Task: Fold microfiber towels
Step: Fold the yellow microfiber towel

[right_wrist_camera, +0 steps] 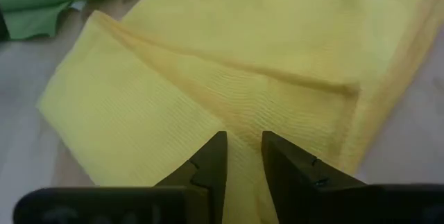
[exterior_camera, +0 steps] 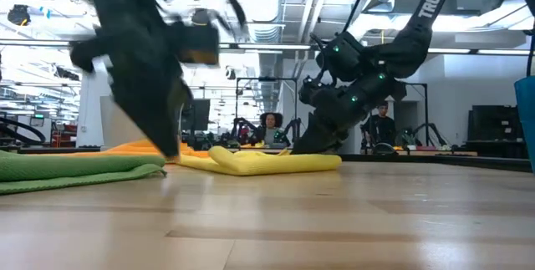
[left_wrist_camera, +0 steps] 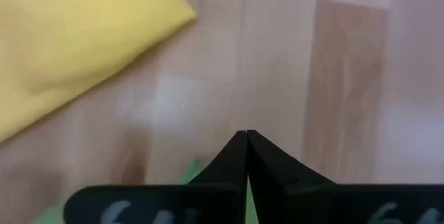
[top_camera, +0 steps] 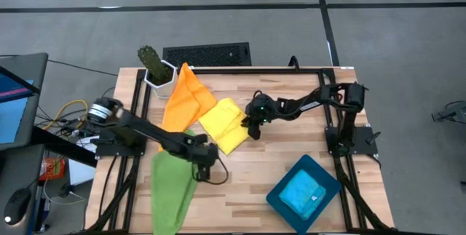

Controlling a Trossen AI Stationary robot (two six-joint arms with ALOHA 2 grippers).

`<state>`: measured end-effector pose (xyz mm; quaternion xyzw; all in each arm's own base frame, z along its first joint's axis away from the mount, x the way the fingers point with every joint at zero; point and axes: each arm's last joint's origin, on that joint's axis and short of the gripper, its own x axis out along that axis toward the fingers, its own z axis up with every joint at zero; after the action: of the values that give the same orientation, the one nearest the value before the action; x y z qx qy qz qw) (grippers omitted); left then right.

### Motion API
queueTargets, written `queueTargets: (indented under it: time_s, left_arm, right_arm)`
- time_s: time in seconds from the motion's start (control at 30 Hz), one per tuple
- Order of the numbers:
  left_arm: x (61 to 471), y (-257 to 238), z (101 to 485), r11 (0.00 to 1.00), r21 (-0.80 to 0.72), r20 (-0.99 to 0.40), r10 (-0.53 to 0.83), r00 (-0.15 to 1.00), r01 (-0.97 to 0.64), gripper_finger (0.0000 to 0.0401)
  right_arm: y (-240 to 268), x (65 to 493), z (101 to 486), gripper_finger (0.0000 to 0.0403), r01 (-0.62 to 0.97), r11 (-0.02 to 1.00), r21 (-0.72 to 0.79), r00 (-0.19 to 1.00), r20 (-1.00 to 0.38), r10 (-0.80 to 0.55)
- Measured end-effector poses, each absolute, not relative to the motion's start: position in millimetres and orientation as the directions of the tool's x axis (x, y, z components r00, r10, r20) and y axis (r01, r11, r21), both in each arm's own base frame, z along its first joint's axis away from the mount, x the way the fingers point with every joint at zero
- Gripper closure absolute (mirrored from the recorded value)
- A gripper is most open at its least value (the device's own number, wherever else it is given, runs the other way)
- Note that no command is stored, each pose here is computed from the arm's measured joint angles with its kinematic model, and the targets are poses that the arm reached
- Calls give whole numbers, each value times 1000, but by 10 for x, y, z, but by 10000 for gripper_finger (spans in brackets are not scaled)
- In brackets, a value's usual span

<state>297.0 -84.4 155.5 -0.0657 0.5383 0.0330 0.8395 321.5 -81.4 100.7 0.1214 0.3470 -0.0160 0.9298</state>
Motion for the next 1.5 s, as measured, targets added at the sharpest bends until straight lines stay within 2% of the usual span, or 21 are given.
queueTargets:
  time_s: [0.07,0.13,0.23,0.33,0.4,0.5,0.63,0.73,0.9,1.03,1.2,1.37,1.5]
  left_arm:
    - [2838,-891,1723,980,-31,-900,59,432,-198,401]
    - [2762,-933,1892,953,2,-846,164,508,-304,401]
    - [2743,-964,2115,858,-17,-664,374,647,-514,401]
    - [2800,-920,2050,776,-117,-506,490,710,-619,401]
    - [2905,-877,1903,756,-201,-454,492,743,-623,401]
    - [3011,-829,1638,744,-223,-448,495,744,-630,401]
    - [3086,-756,1331,699,-192,-484,543,686,-689,401]
    - [3100,-735,1185,678,-209,-530,527,664,-705,401]
    - [3070,-796,1071,705,-200,-610,454,650,-680,401]
    - [2972,-790,998,703,-109,-672,469,574,-703,401]
    - [2953,-789,993,715,-83,-695,458,554,-694,401]
    - [2954,-787,991,727,-75,-703,447,553,-683,401]
    - [2950,-791,988,767,-44,-723,418,550,-641,401]
  right_arm:
    - [-778,3230,1018,291,113,968,225,764,-643,60]
    - [-748,3238,1078,298,99,970,221,779,-624,63]
    - [-723,3298,1263,309,53,982,181,847,-529,51]
    - [-727,3322,1348,320,46,985,163,882,-469,36]
    - [-728,3324,1350,325,50,986,161,884,-467,32]
    - [-727,3316,1334,331,51,986,161,875,-482,33]
    - [-724,3305,1307,333,51,986,160,864,-502,37]
    - [-723,3303,1304,333,52,985,162,862,-505,37]
    - [-722,3302,1302,333,43,988,150,861,-508,40]
    - [-719,3306,1315,333,4,995,98,866,-498,45]
    - [-782,3318,1184,333,-4,1000,24,855,-519,15]
    - [-902,3280,878,333,53,996,66,797,-604,-2]
    - [-921,3243,800,333,95,986,135,766,-642,14]
